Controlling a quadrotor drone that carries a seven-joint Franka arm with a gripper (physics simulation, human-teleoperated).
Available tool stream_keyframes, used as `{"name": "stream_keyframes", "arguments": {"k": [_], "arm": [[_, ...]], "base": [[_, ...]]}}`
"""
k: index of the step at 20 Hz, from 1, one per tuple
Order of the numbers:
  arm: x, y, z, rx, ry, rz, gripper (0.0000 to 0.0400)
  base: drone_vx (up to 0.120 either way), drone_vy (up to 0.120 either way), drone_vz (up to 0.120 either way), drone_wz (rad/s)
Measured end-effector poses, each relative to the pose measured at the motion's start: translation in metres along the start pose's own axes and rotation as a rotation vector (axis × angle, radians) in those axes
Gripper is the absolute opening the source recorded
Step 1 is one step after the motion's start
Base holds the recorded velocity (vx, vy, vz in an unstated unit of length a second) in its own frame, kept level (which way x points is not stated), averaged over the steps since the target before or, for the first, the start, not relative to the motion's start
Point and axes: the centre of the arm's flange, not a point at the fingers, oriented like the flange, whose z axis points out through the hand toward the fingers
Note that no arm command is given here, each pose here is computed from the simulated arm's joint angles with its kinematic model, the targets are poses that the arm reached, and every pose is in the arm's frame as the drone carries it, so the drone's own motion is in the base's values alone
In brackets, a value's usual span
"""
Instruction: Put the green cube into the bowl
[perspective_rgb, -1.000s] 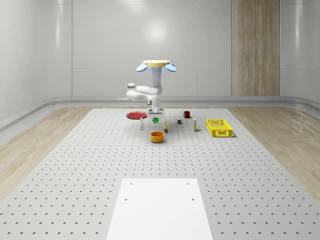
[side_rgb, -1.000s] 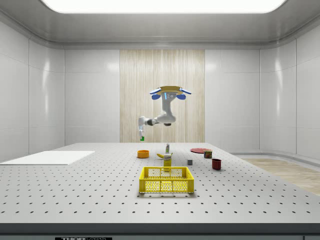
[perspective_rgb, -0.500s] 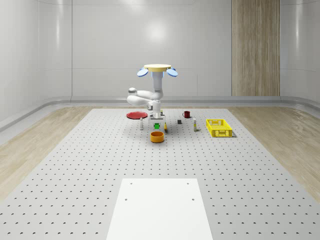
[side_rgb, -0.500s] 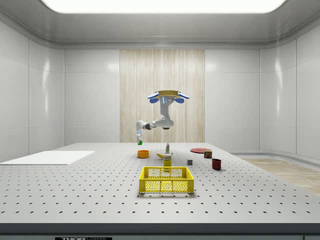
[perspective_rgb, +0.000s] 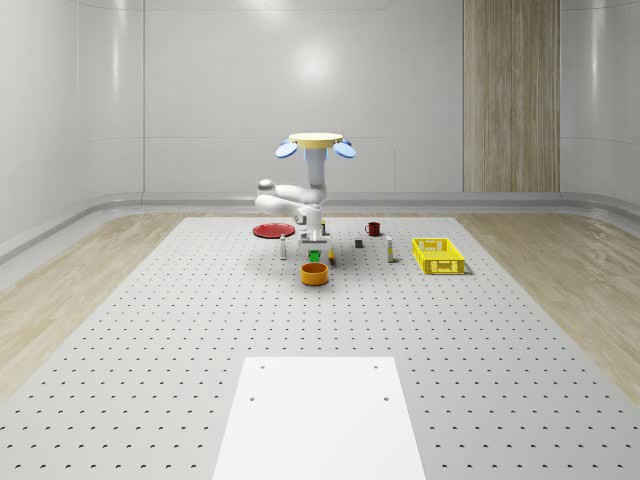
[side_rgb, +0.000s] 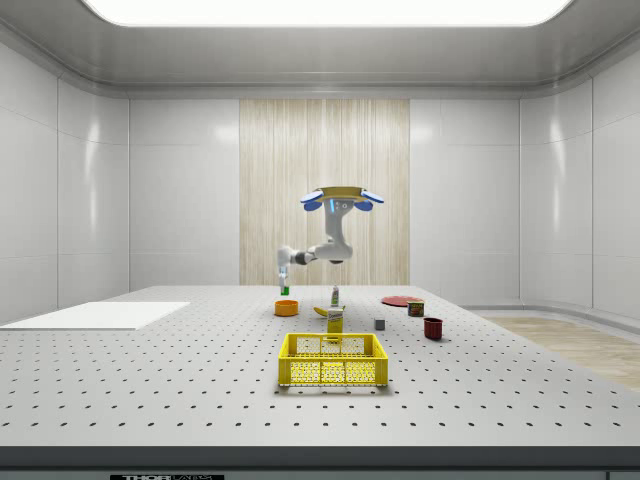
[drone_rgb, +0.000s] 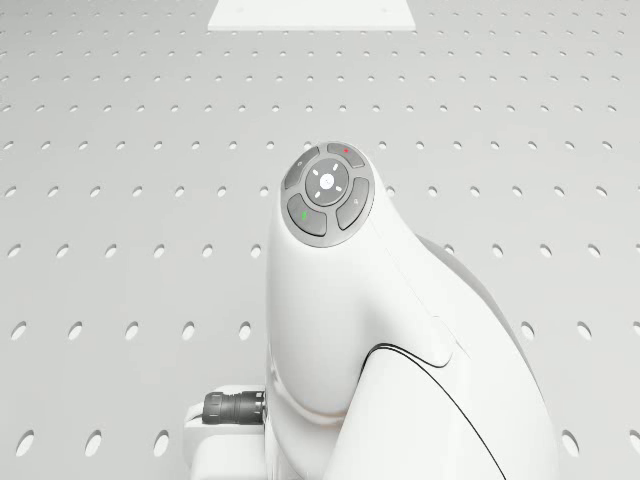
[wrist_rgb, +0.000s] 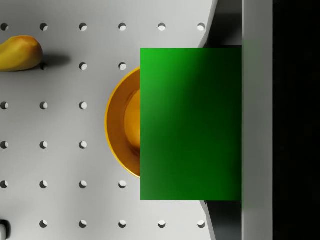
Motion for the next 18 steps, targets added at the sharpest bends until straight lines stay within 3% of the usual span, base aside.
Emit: {"name": "stream_keyframes", "arguments": {"k": [10, 13, 18], "arm": [[0.0, 0.0, 0.0, 0.0, 0.0, 0.0, 0.025], [0.0, 0.0, 0.0, 0.0, 0.0, 0.0, 0.025], [0.0, 0.0, 0.0049, 0.0, 0.0, 0.0, 0.025]], "base": [[0.0, 0.008, -0.1, 0.0], [-0.093, 0.0, -0.12, 0.0], [0.0, 0.0, -0.008, 0.0]]}}
